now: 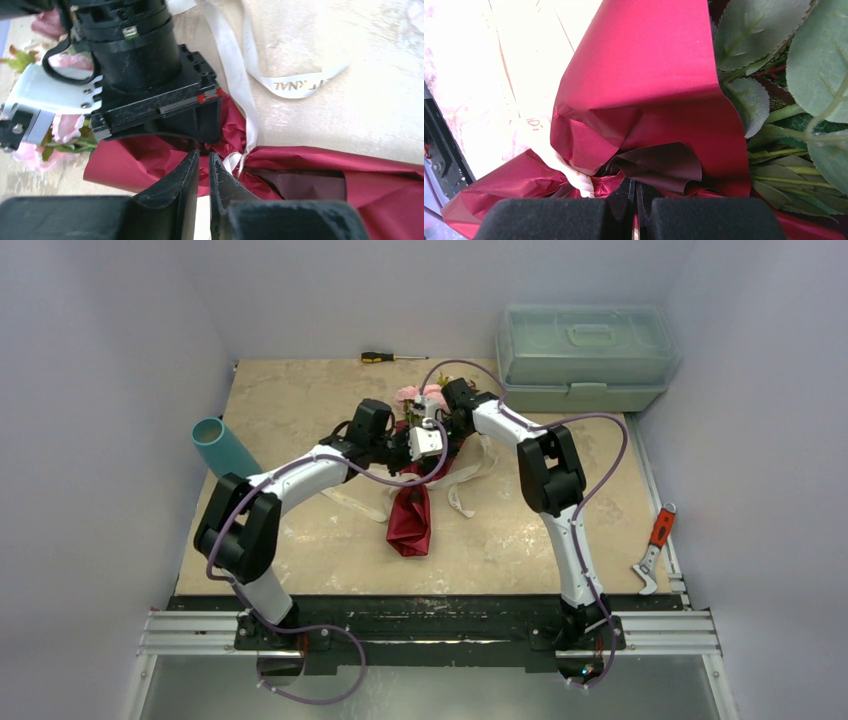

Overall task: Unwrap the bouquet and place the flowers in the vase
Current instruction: Untie the ribbon from the wrapping paper.

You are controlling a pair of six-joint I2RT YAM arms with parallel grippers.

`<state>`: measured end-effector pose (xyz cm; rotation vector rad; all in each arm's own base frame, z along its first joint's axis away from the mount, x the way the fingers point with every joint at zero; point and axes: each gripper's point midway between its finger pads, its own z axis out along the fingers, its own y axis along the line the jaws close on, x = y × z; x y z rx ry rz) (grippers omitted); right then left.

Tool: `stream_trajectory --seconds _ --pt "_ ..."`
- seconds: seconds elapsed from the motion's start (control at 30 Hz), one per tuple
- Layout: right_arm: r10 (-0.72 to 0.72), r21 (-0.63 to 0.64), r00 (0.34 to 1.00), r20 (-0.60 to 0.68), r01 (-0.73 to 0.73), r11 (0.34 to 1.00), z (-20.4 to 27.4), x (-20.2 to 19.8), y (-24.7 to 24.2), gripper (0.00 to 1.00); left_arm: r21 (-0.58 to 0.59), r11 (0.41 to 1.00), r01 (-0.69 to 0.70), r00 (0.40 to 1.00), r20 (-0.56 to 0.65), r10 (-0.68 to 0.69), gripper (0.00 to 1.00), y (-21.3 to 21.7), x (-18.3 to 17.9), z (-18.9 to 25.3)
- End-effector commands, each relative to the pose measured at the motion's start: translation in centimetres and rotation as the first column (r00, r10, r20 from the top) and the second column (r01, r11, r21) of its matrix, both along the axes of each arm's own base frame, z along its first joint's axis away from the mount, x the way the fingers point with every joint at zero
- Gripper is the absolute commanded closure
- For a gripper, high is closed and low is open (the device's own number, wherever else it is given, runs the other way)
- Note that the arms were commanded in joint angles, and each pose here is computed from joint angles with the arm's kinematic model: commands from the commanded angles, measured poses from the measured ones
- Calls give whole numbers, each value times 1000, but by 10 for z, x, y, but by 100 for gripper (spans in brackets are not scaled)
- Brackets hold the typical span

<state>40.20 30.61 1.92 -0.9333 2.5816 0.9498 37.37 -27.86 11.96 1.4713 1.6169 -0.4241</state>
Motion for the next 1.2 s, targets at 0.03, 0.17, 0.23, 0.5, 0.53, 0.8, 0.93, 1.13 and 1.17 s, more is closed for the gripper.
stream_trajectory --seconds 0.03,0.17,0.23,0.5,0.53,0.8,0.93,1.13,1.17 --pt "4 -211 999 33 3 977 -52 6 -38 98 2 985 173 981 -88 -172 86 -11 -23 -10" --pt "6 -208 1000 30 0 978 -51 6 -37 98 87 974 208 966 -177 -191 89 -7 -23 -37" --pt "6 -205 1000 28 0 979 -51 5 -37 98 122 973 195 966 -197 -168 88 -3 -20 -49" --pt "1 -203 1000 18 3 979 -53 4 -37 98 250 957 147 967 -238 -87 76 16 -13 -89" --pt "1 -203 1000 17 3 979 -53 3 -37 98 272 951 145 967 -242 -78 74 20 -13 -95" --pt "-1 -203 1000 18 4 979 -53 5 -37 98 433 887 158 952 -305 -21 74 36 -20 -141" --pt "-1 -208 1000 18 5 978 -54 4 -38 98 482 858 177 925 -380 22 84 47 -31 -160" --pt "-11 -220 1000 21 15 975 -59 7 -40 98 440 877 192 939 -342 -34 100 44 -36 -152" --pt "-11 -221 1000 23 15 975 -59 8 -40 98 401 895 195 946 -318 -64 100 38 -35 -141"
